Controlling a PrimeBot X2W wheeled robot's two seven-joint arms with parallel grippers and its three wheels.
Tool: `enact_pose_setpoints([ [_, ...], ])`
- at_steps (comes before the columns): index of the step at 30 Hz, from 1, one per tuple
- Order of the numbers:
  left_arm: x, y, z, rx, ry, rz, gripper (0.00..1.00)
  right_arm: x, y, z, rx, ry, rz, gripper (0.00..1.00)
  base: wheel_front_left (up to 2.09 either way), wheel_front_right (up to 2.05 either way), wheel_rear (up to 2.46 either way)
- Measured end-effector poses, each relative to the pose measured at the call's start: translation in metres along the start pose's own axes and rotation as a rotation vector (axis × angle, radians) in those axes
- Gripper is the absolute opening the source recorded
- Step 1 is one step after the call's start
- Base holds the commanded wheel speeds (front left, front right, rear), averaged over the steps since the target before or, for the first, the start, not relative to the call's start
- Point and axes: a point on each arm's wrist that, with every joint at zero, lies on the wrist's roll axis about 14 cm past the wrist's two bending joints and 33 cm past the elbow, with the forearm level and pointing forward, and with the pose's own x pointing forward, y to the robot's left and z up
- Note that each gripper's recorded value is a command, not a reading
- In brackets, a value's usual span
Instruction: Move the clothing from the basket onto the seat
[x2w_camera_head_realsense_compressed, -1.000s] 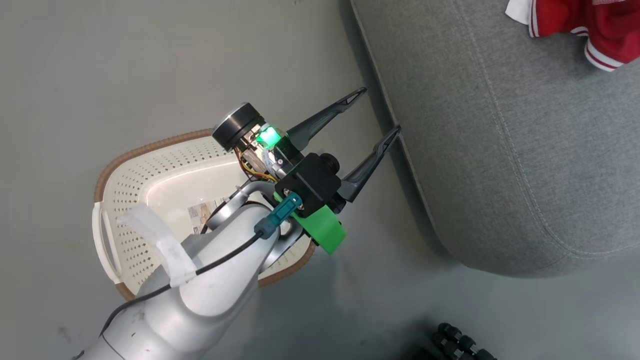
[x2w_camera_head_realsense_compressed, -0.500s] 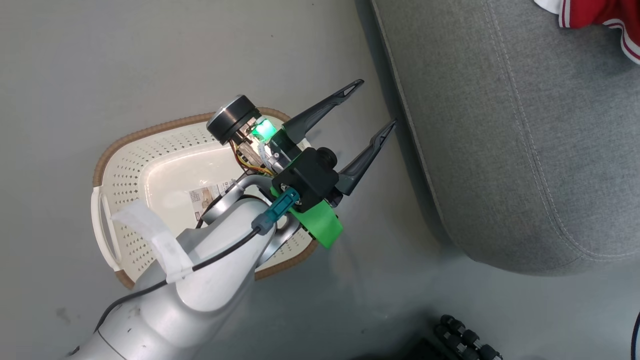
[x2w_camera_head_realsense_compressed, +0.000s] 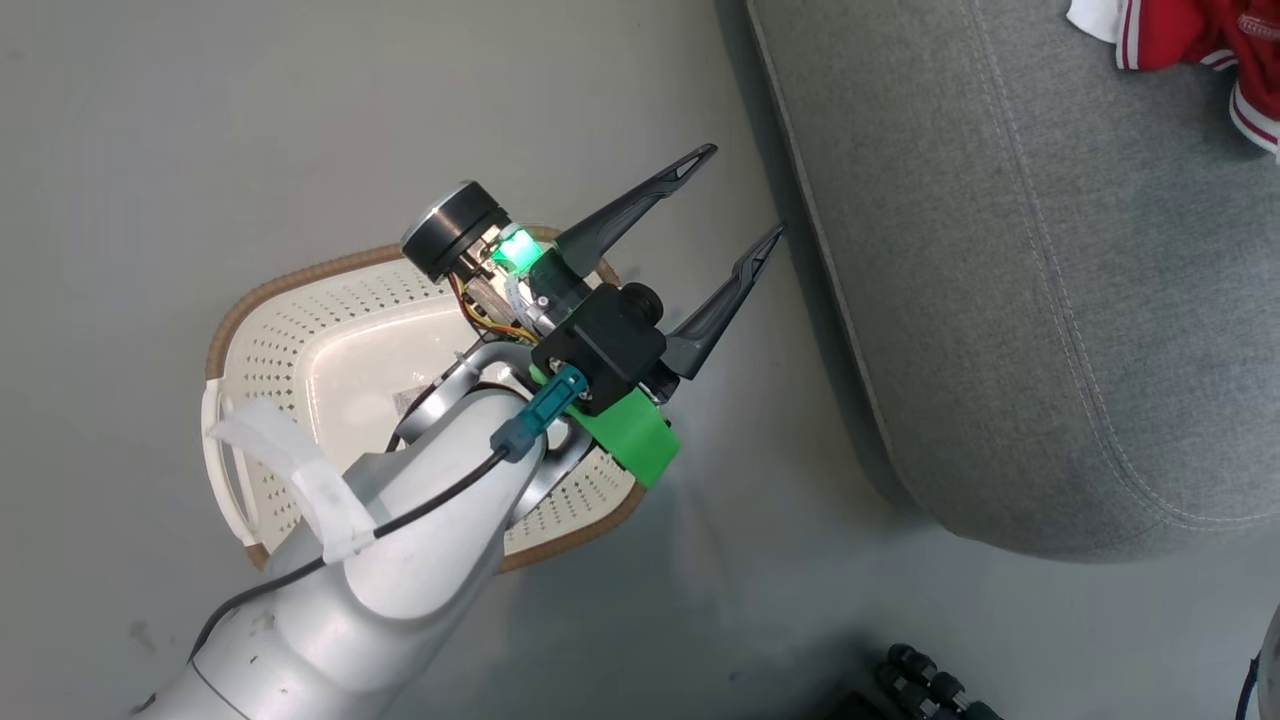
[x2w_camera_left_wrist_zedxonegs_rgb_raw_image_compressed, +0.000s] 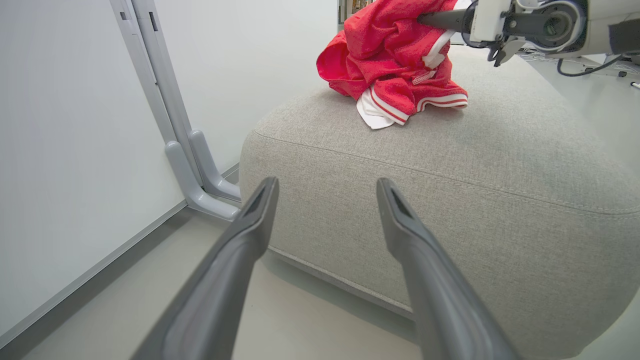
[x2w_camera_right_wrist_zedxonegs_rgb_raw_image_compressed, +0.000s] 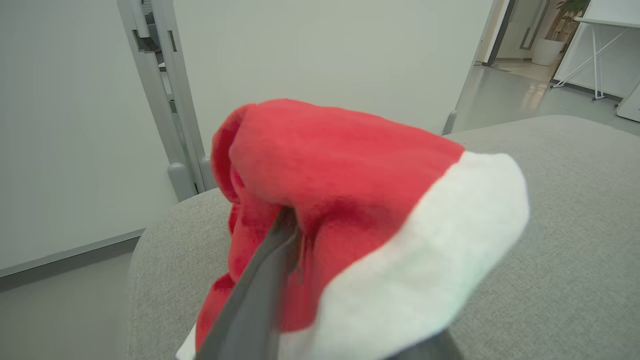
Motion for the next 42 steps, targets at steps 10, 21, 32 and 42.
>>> enact_pose_setpoints([
  [10,-0.006,-0.009,0.032,0.004,-0.037,0.041,1.00,-0.044,-0.016,0.012,0.004,-0.009,-0.005,1.00,0.00,0.00,0.00],
  [21,-0.032,-0.005,0.069,0.018,-0.070,0.167,1.00,-0.101,0.007,0.033,0.062,-0.058,0.080,1.00,0.00,0.00,0.00],
  [32,-0.090,0.031,0.092,0.036,-0.086,0.413,1.00,-0.129,0.081,0.063,0.150,-0.138,0.278,1.00,0.00,0.00,0.00],
  [42,-0.160,0.058,0.107,0.057,-0.092,0.647,1.00,-0.153,0.131,0.076,0.211,-0.164,0.411,1.00,0.00,0.00,0.00],
])
